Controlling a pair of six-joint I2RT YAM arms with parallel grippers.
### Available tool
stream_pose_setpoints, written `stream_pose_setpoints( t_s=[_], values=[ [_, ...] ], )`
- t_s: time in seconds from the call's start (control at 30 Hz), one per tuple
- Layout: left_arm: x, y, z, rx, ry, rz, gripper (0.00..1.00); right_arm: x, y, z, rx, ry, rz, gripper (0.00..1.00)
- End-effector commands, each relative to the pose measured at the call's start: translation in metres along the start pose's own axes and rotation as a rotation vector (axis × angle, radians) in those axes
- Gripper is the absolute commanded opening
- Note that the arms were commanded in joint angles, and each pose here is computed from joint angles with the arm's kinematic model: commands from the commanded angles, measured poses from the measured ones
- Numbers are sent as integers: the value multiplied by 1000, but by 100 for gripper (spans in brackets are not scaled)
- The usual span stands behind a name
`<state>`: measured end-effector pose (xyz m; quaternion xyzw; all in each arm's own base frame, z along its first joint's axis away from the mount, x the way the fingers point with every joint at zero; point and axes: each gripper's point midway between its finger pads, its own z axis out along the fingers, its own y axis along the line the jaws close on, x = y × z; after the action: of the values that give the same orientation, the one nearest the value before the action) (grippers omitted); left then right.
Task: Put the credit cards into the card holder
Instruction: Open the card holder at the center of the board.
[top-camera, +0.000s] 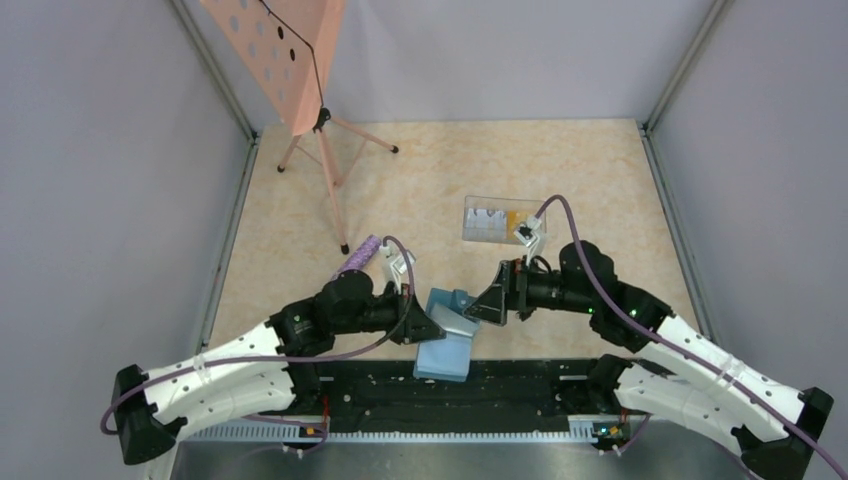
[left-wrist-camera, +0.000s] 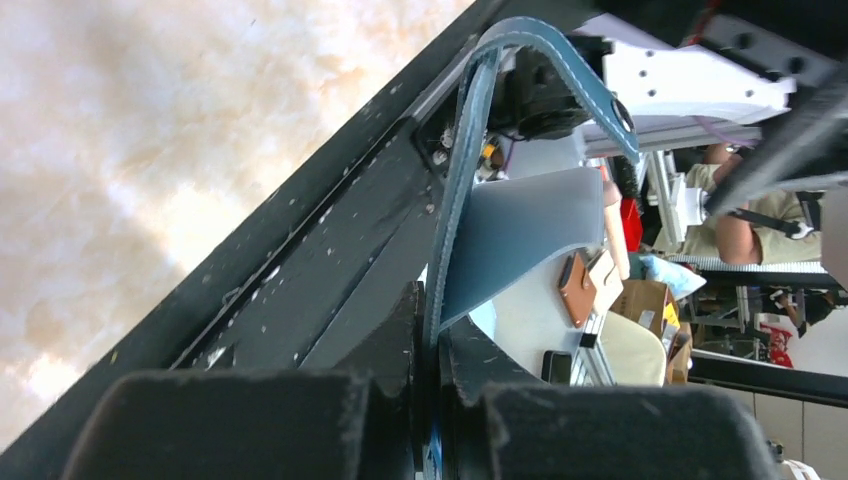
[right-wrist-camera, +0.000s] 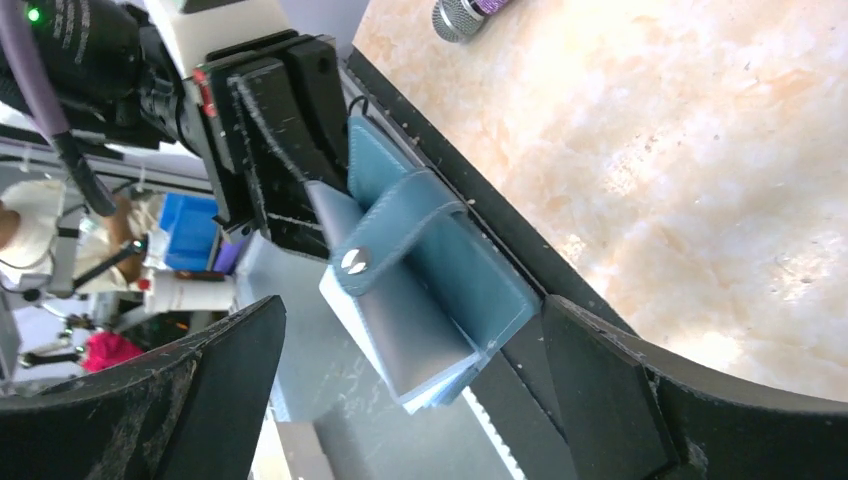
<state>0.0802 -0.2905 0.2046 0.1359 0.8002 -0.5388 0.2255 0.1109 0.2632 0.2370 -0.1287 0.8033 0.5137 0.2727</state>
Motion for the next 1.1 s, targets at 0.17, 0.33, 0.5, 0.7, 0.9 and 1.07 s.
stream_pose_setpoints(
  t_s=[0.17, 0.33, 0.5, 0.7, 0.9, 1.07],
  values=[
    [17, 4, 0, -115, 180, -99, 0, 9, -3, -6, 25, 149, -200, 99],
    [23, -5, 9, -81, 261, -115, 0, 23, -14, 4, 79, 236, -231, 99],
    [28, -16, 16, -29, 344, -109, 0, 42, -18, 22, 90, 318, -271, 99],
    [30, -29, 16, 45, 392, -85, 0, 50, -25, 33, 87, 338, -288, 99],
    [26, -41, 9, 99, 373, -35, 0, 59, -2, 33, -79, 350, -284, 87],
    [23, -41, 8, 99, 352, -17, 6, 64, 26, 28, -249, 341, -252, 23]
  ],
)
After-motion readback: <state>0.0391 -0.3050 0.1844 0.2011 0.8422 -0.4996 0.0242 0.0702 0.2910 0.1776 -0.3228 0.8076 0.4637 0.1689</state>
